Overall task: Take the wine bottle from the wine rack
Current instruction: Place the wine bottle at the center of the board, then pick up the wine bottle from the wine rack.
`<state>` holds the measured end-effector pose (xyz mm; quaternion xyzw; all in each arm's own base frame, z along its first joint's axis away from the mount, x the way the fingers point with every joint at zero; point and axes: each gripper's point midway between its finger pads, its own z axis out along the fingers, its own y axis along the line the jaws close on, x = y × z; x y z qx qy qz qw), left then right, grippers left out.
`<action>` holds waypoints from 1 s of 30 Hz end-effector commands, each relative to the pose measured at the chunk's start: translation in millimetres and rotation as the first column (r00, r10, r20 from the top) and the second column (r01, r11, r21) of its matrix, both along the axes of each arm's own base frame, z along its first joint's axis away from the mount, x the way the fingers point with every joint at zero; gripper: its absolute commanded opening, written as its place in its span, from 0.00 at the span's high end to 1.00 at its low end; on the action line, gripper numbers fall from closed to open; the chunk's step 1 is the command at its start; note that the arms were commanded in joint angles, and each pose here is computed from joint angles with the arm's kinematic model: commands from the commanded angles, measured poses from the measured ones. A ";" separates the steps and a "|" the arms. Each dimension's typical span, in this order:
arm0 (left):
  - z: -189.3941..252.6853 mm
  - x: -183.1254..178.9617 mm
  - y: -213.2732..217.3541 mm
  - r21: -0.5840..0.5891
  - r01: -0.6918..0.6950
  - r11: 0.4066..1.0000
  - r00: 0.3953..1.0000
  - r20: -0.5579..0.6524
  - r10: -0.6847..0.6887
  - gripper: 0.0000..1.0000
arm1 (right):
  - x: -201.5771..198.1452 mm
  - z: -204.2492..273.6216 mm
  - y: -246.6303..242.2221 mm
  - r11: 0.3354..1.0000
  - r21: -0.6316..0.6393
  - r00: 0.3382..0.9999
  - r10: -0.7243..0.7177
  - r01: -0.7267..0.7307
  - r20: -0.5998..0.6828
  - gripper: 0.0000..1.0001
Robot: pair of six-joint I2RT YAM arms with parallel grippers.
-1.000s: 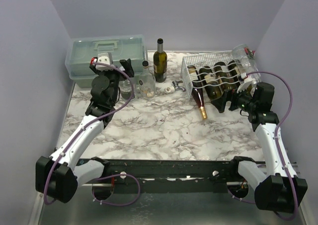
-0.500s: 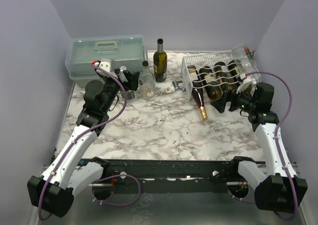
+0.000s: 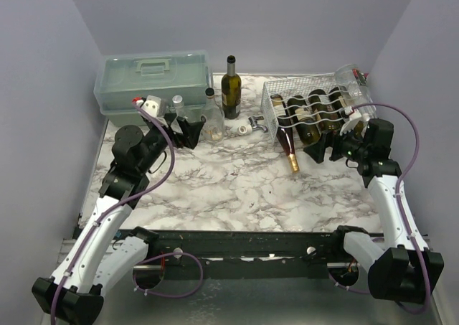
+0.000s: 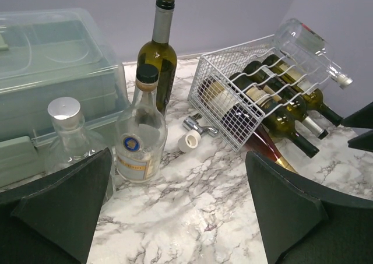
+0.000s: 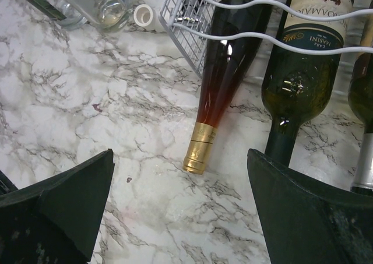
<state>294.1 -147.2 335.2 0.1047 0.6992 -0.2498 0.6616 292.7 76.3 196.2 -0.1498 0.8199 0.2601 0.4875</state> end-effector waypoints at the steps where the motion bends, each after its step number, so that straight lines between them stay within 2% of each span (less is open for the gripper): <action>1: -14.4 -11.3 -1.5 0.025 0.039 0.999 0.999 -0.023 -0.039 0.01 | 1.0 -14.7 -4.2 1.000 -0.027 1.000 -0.007 0.006 -0.025 0.01; 14: -39.7 -14.8 -18.4 -0.041 0.113 0.993 0.985 -0.127 -0.117 0.01 | -0.7 -21.3 -10.6 0.998 -0.065 1.000 -0.007 0.006 -0.018 0.00; 19: -49.3 -11.3 -25.6 -0.068 0.130 0.989 0.973 -0.181 -0.140 0.01 | -1.3 -25.0 -13.2 0.996 -0.085 0.998 -0.005 0.000 -0.061 0.01; 25: -45.1 -14.1 -25.8 -0.076 0.136 0.988 0.974 -0.170 -0.147 0.01 | 17.6 -12.4 -26.7 0.990 -0.134 0.991 -0.053 0.036 -0.127 0.01; 30: -43.0 -15.2 -25.8 -0.080 0.138 0.987 0.975 -0.163 -0.150 0.01 | 34.0 12.3 -32.7 0.987 -0.150 0.991 -0.073 0.056 -0.110 0.00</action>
